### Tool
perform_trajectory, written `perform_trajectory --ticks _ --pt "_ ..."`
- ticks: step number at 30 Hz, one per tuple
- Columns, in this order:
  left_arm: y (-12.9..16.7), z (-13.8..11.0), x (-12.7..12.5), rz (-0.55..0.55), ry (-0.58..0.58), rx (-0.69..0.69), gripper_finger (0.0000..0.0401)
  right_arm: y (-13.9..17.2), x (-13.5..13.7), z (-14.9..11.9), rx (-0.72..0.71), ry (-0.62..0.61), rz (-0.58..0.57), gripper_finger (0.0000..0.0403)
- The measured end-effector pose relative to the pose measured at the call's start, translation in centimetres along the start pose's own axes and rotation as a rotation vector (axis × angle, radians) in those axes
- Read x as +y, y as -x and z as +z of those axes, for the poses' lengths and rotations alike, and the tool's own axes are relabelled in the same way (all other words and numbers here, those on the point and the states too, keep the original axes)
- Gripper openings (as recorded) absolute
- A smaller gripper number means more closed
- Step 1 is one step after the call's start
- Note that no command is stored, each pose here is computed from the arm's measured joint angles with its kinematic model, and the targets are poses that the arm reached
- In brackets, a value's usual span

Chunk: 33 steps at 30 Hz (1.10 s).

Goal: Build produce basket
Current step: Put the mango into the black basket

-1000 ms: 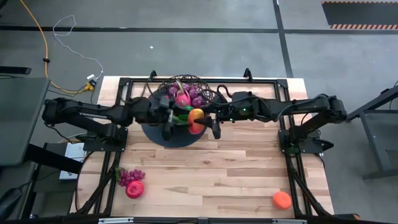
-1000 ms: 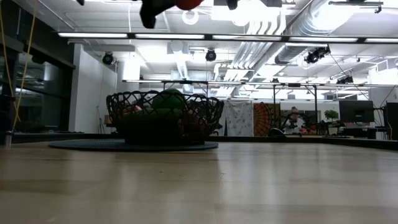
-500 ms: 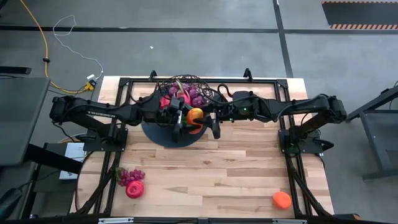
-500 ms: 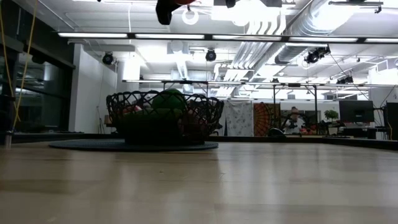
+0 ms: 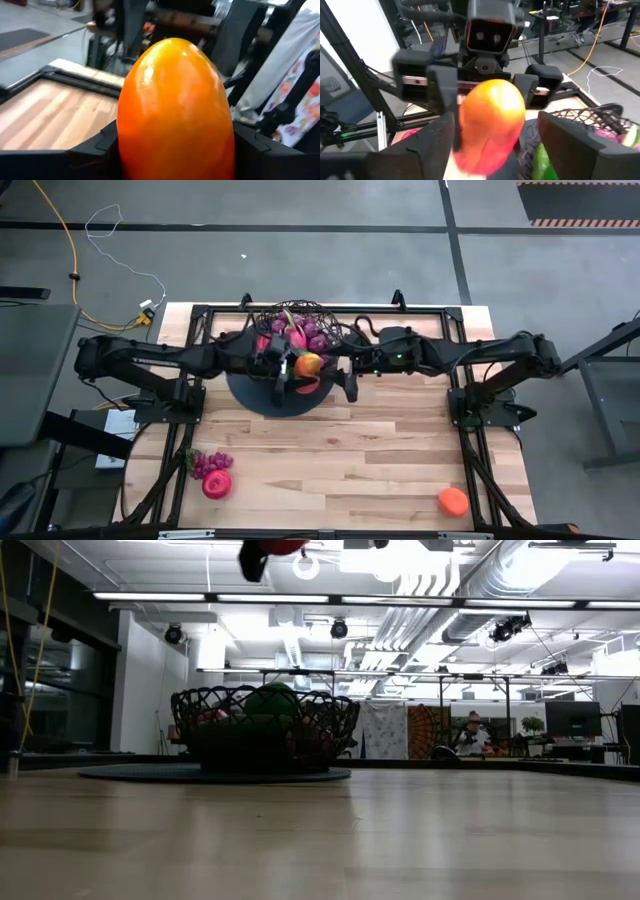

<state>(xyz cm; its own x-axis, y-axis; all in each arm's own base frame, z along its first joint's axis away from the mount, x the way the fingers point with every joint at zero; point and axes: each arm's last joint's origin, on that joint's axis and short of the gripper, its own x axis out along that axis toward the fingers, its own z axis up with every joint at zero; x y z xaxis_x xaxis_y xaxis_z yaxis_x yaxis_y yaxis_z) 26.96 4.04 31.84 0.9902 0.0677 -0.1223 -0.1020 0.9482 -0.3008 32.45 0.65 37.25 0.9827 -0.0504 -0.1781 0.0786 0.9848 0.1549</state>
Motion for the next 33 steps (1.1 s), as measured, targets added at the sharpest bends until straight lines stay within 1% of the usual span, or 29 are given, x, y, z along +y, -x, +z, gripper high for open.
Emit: perform_trajectory --ticks 3,6,10,13,15,17,23,26,28,30,31,33 --pt "2.0 0.7 0.3 0.047 -0.031 0.024 0.0216 1.4 -0.1 0.6 0.012 0.019 -0.006 0.0298" --pt "5.0 2.0 0.4 0.104 -0.073 -0.012 0.0216 3.6 -0.4 1.4 0.018 0.028 -0.018 0.0303" --pt "9.5 4.1 -0.3 0.195 -0.135 -0.166 0.0216 6.3 -0.9 2.1 0.038 0.03 -0.04 0.0304" --pt "12.8 5.2 -0.9 0.245 -0.171 -0.278 0.0216 8.3 -1.0 2.8 0.02 0.026 -0.058 0.0304" --pt "14.5 5.4 -1.3 0.255 -0.173 -0.327 0.0216 9.4 -1.1 3.1 0.006 0.019 -0.089 0.0304" --pt "15.5 5.3 -1.4 0.254 -0.164 -0.359 0.0216 10.2 -1.2 3.3 -0.006 0.018 -0.117 0.0304" --pt "15.7 4.1 -1.1 0.272 -0.14 -0.346 0.0217 11.6 -1.3 3.9 -0.054 0.011 -0.158 0.0305" --pt "14.9 3.9 -0.9 0.292 -0.17 -0.318 0.0217 11.6 -1.3 3.9 -0.055 0.011 -0.17 0.0305" --pt "14.2 3.8 -0.7 0.332 -0.175 -0.305 0.0217 11.5 -1.3 3.8 -0.051 0.012 -0.18 0.0305" --pt "13.3 3.8 -0.3 0.398 -0.16 -0.274 0.0218 11.3 -1.4 3.7 -0.037 0.014 -0.184 0.0305" --pt "12.8 3.8 0.0 0.435 -0.148 -0.242 0.0218 11.2 -1.4 3.6 -0.029 0.015 -0.185 0.0305" --pt "11.6 3.8 0.8 0.501 -0.134 -0.135 0.0218 11.1 -1.4 3.5 -0.023 0.013 -0.187 0.0305"
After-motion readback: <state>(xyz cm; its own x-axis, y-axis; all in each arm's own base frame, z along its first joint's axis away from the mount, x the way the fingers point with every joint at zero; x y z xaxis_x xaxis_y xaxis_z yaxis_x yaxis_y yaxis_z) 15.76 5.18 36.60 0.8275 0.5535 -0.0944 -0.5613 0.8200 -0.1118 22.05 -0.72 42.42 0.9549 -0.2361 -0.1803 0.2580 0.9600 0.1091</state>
